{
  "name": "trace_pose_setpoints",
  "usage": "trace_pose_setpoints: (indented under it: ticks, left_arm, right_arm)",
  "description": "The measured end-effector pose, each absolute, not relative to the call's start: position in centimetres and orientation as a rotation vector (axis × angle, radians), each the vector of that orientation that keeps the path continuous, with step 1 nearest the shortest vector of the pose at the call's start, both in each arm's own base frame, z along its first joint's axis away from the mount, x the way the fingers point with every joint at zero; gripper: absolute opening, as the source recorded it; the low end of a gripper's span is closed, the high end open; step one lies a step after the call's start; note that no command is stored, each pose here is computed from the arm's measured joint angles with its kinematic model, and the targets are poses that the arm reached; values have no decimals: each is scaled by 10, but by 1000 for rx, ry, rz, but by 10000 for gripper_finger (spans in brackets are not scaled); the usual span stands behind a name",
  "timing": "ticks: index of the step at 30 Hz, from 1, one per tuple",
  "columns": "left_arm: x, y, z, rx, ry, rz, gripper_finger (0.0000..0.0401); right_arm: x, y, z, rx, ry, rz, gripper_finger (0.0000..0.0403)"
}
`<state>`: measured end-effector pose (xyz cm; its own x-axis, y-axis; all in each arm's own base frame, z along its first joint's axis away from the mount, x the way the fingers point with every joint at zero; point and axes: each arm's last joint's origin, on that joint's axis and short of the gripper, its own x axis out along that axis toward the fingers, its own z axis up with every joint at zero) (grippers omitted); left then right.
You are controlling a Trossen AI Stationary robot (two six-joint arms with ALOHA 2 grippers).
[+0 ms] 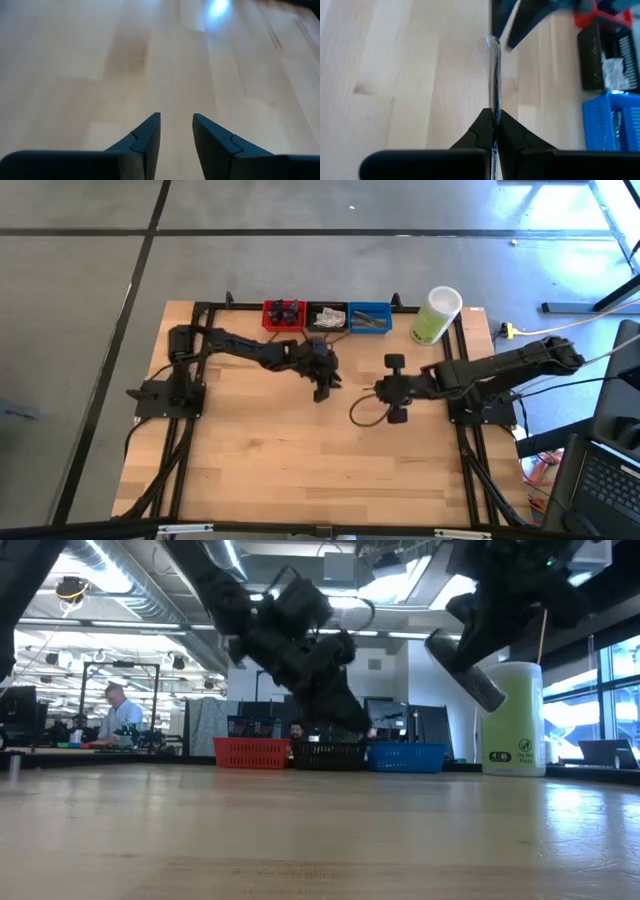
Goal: Pick & Place Travel size toiletries
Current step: Put the black comb into the blue bin
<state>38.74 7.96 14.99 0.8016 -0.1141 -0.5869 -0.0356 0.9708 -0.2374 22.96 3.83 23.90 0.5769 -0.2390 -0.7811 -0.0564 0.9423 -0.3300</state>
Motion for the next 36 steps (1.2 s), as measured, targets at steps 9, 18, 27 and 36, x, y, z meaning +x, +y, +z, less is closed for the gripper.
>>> trace_pose_setpoints:
  ticks: [9, 18, 27, 36]
  left_arm:
    - [354, 86, 209, -128, 526, 94, 109]
    - [327, 83, 241, -32, 434, 195, 109]
    - [326, 82, 244, -31, 431, 196, 109]
    - [326, 82, 244, -32, 430, 196, 109]
  right_arm:
    - [231, 0, 240, -318, 998, -94, 8]
    - [231, -45, 244, -244, 957, -106, 8]
    - [222, -83, 245, -186, 947, -208, 8]
    - [216, -112, 250, -131, 874, -292, 8]
